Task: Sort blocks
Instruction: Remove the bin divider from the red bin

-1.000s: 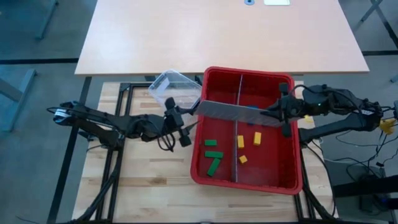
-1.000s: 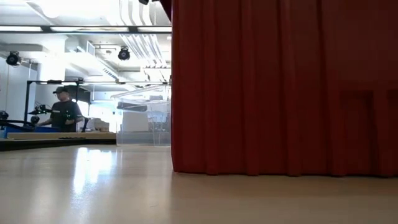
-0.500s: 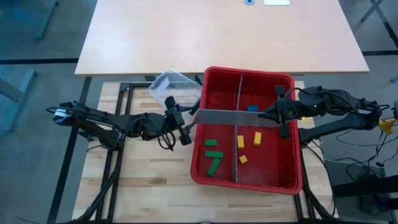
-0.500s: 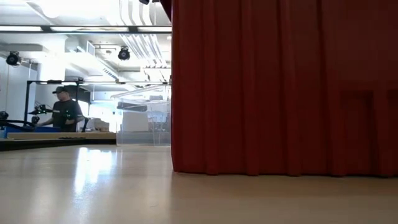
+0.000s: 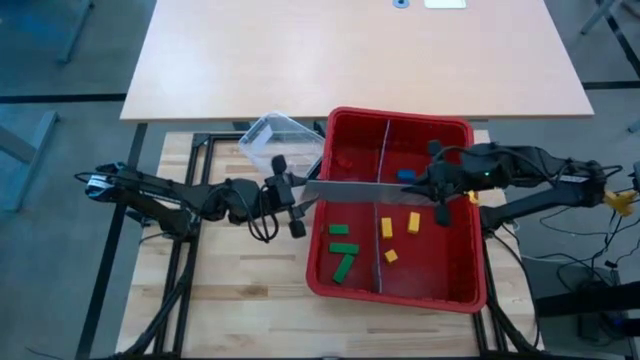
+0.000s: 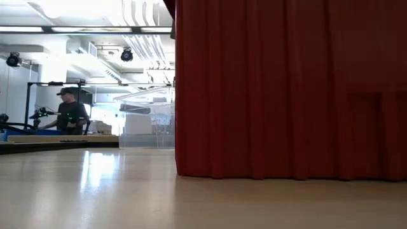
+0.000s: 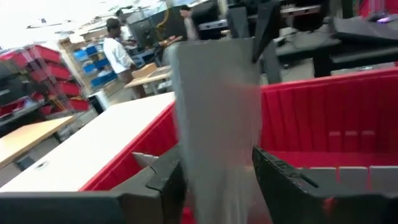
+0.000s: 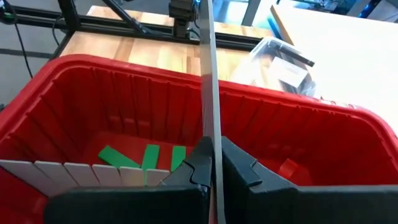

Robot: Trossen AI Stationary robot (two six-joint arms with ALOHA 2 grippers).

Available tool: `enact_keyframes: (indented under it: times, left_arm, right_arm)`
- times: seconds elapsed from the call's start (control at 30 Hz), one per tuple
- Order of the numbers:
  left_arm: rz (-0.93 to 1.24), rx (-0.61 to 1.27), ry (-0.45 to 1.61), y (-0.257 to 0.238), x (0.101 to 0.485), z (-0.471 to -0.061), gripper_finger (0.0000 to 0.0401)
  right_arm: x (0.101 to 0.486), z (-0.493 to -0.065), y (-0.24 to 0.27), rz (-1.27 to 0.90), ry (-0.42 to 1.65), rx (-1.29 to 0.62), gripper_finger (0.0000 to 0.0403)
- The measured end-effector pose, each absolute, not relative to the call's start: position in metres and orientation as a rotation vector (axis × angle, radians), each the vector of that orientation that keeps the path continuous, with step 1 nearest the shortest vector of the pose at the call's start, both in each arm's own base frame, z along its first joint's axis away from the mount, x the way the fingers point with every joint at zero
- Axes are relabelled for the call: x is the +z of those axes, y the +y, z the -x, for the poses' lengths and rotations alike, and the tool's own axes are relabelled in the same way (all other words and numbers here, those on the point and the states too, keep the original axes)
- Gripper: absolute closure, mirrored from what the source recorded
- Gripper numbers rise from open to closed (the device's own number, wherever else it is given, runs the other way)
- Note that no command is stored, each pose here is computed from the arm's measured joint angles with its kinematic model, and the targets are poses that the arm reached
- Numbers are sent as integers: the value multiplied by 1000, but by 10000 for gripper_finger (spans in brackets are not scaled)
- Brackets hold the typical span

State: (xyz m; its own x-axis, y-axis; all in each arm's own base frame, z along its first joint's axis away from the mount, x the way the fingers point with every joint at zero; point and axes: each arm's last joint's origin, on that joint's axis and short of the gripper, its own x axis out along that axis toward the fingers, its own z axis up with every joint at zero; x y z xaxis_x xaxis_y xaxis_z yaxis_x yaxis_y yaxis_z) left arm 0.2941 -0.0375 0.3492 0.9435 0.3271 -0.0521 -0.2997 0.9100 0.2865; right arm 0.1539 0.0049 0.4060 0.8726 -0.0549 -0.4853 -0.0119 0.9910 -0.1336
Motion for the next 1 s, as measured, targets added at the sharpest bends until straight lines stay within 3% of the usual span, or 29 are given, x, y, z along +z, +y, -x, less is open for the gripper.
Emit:
enact_keyframes:
  times: [0.2,0.4,1.0]
  left_arm:
    - [-280,304,95,-38,349,-294,288]
    - [-294,307,92,-38,350,-294,390]
    - [-354,513,38,-74,387,-239,400]
  right_arm:
    - [406,-160,6,147,494,3,403]
    - [407,-160,6,147,490,-4,403]
    - [426,-144,5,158,418,1,400]
